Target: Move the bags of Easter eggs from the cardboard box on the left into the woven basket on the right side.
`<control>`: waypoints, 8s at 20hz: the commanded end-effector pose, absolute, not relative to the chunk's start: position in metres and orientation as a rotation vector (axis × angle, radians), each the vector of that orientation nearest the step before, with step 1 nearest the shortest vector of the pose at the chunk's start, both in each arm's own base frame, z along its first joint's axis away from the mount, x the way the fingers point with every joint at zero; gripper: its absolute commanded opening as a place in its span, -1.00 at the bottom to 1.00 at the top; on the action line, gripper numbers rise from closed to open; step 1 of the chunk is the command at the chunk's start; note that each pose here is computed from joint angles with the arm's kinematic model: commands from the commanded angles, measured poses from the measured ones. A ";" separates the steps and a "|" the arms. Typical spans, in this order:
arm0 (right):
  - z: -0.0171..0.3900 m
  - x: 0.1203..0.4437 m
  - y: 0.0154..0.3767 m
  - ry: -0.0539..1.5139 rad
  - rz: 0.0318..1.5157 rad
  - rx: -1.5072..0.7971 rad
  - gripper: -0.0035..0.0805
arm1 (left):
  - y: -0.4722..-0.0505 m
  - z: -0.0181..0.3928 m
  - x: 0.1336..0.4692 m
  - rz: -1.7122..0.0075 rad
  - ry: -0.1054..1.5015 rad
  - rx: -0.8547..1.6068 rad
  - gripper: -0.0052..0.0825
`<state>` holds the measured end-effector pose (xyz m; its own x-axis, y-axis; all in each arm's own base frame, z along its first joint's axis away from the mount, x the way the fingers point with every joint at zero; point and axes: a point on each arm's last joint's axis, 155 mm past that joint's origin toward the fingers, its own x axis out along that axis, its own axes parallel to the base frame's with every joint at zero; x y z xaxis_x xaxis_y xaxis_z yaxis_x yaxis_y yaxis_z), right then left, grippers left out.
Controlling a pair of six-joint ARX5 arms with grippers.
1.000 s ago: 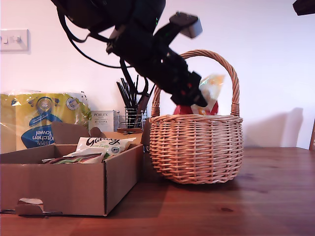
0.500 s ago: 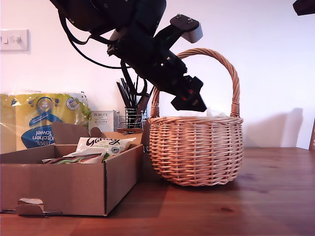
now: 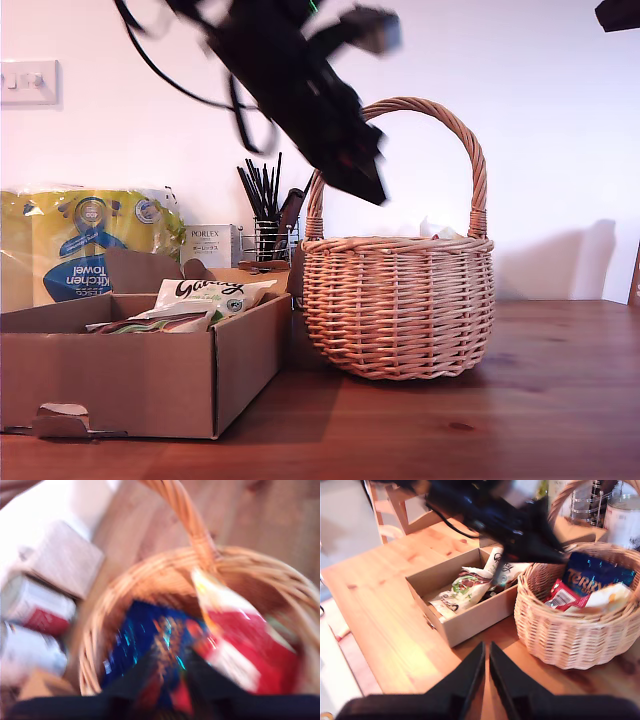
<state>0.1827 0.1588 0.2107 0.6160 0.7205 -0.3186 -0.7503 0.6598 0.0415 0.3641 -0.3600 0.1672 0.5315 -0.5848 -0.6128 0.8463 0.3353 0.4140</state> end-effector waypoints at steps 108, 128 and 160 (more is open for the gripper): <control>0.216 0.160 0.186 0.334 1.037 -0.055 -0.95 | -0.157 0.110 0.349 -1.006 1.329 0.613 -0.94; 0.216 0.160 0.186 0.332 1.037 -0.056 -0.95 | -0.308 0.259 0.337 -1.284 0.619 0.497 -0.94; 0.213 0.163 0.184 0.341 1.012 -0.060 -0.95 | -0.386 0.129 0.370 -1.083 0.736 0.781 -0.81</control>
<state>0.1640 0.1828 0.2101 0.4831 0.8169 -0.3150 -0.8350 0.5381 0.1150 0.3773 -0.3820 0.1250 0.3165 -0.4538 -0.8330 0.9386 0.2767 0.2059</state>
